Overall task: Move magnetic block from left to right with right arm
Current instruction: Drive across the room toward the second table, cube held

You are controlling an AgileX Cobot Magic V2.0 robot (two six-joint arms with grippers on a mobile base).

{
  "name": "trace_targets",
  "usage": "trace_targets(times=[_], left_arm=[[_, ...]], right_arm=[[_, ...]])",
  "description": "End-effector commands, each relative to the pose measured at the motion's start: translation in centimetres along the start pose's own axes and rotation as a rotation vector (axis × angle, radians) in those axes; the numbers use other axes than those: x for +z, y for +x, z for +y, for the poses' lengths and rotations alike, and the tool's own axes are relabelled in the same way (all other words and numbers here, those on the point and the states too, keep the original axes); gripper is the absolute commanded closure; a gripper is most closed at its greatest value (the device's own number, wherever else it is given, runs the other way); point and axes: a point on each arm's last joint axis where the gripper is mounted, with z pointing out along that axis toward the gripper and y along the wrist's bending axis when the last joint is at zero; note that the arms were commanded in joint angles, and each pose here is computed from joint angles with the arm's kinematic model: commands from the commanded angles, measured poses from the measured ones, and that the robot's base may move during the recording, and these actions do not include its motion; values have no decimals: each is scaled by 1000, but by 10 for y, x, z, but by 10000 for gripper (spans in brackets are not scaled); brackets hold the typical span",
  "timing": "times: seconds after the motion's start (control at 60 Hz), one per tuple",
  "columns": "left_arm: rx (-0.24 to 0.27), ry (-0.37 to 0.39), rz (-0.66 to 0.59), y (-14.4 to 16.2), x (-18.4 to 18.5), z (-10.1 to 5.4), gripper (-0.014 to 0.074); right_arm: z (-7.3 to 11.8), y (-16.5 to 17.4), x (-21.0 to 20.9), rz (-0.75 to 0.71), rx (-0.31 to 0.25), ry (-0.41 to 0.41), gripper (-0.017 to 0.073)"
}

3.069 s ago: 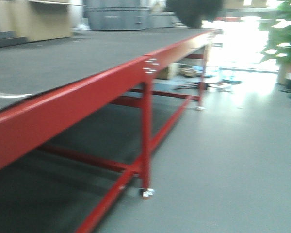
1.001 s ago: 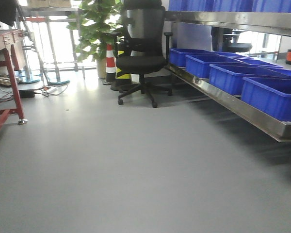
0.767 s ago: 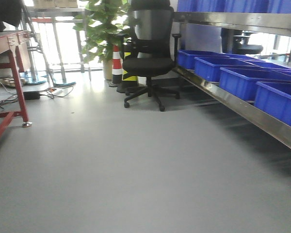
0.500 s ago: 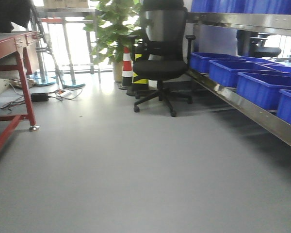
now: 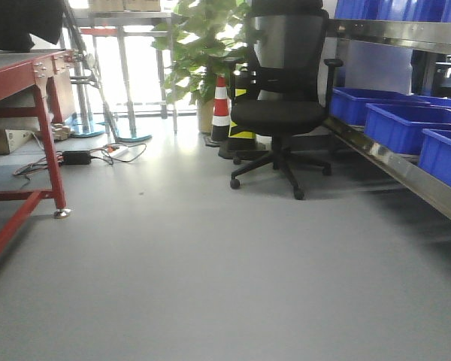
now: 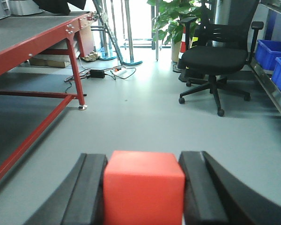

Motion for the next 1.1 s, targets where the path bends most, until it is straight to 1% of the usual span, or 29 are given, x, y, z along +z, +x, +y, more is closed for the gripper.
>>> trace_targets(times=[0.0,1.084], left_arm=[[-4,3,-98,-6,-1,0,710],[-4,2,-98,-6,-1,0,710]], right_arm=[[2,-15,-1,-97,-21,-11,344],[2,-15,-1,-97,-21,-10,344]])
